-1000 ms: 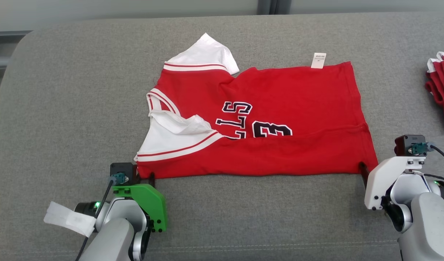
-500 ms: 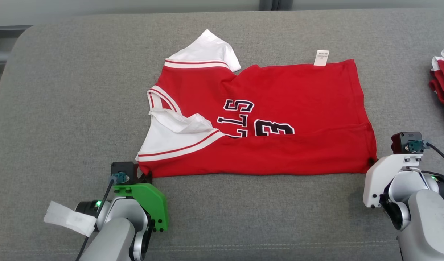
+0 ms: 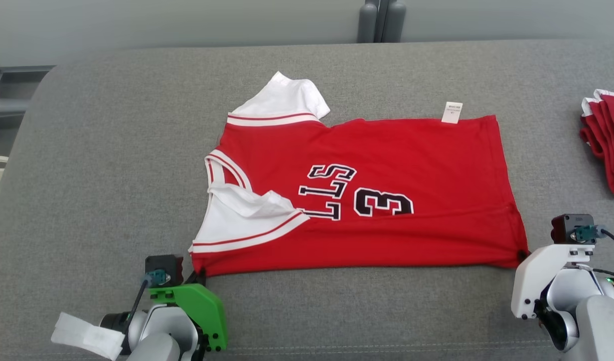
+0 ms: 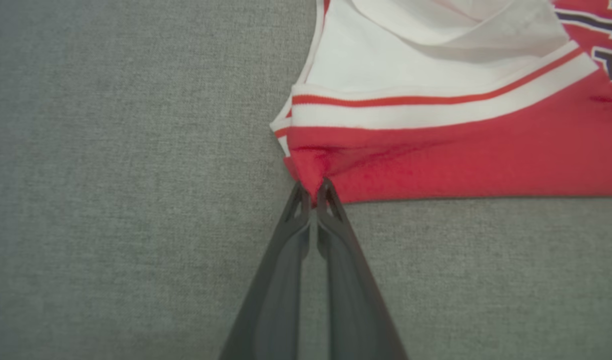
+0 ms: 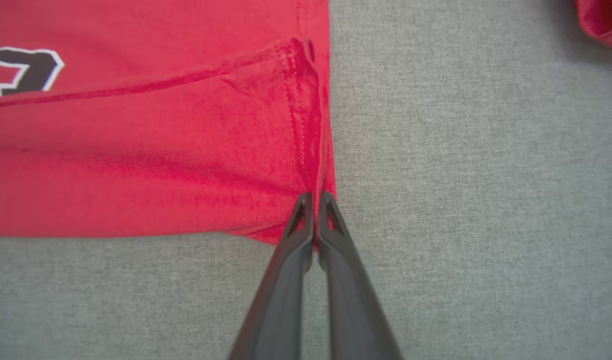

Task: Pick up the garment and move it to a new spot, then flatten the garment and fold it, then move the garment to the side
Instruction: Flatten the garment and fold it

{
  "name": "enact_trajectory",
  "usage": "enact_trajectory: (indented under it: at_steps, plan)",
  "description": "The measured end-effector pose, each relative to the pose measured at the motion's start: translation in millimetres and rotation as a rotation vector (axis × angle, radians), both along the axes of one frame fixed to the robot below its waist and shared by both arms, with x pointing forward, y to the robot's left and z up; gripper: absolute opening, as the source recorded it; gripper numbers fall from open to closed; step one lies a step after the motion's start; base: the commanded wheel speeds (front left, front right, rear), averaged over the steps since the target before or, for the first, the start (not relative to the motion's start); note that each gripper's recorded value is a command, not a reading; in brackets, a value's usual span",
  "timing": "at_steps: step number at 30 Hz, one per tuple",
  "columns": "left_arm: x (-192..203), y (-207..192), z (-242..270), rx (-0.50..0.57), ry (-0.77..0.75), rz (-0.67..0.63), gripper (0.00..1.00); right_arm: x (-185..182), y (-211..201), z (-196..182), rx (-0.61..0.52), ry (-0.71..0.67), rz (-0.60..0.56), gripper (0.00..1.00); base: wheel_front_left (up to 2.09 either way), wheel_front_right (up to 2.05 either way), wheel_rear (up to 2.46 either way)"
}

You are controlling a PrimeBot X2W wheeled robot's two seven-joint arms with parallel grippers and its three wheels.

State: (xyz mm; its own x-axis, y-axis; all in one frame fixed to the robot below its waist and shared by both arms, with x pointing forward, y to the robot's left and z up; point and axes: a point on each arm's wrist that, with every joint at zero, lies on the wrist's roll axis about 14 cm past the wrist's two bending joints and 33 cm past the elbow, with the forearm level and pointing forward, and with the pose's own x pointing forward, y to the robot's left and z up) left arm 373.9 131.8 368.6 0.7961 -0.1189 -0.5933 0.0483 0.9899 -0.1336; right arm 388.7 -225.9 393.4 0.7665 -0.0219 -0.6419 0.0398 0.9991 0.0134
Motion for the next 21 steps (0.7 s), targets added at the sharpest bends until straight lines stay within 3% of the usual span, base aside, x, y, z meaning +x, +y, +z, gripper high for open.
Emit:
enact_trajectory:
  at_steps: [21]
  plan:
    - [-54, 12, 3, -0.016, 0.043, 0.063, 0.02, -48, -3, 0, 0.031, 0.065, -0.037, 0.00, 0.00, 0.00, 0.00]
